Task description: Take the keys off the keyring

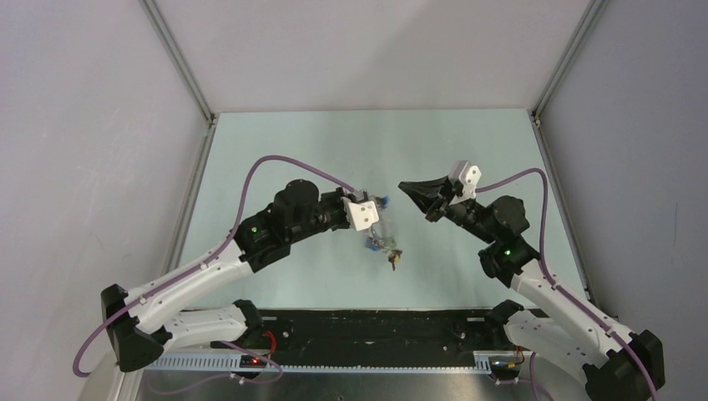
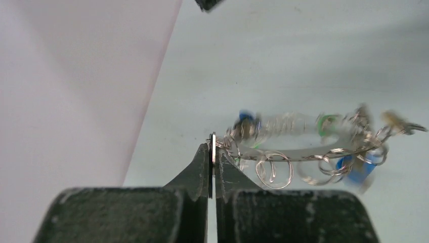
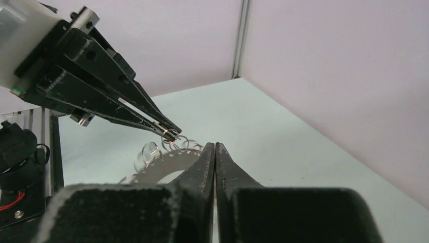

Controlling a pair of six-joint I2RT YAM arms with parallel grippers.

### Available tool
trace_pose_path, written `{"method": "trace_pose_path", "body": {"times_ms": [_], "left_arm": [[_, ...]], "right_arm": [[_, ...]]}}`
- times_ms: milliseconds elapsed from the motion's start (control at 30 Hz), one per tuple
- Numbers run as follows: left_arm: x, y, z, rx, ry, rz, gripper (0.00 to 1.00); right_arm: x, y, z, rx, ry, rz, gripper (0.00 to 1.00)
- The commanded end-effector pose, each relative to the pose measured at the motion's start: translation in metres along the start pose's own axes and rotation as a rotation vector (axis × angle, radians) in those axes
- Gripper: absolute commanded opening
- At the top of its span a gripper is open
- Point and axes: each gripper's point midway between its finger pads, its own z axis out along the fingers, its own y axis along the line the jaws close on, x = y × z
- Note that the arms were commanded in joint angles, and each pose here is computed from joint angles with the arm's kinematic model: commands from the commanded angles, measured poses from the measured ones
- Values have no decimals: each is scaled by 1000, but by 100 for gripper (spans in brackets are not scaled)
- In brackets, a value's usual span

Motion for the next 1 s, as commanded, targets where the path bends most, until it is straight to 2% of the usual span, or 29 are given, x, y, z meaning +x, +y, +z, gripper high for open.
{"method": "trace_pose_path", "body": {"times_ms": [0,67,200,633,767,967], "left_arm": [[-3,19,-12,-70,13,-1,0],[-3,18,-14,-69,9,6,0],[-6,17,-16,-61,-7,15,0],[-12,11,-18,-32,-40,28,0],[-12,10,-18,-27,-43,30,0],[-13,10,-18,-23,-47,31,0]], "right_arm": [[-14,2,-1,-33,-37,-56,7],[-5,5,-1,-54,-4,-55,17],[4,6,-2,-73,25,-88,23],[13,18,26,-234,146,-252,25],[17,23,35,-280,167,-276,30],[30,30,47,-329,213,-296,30]]}}
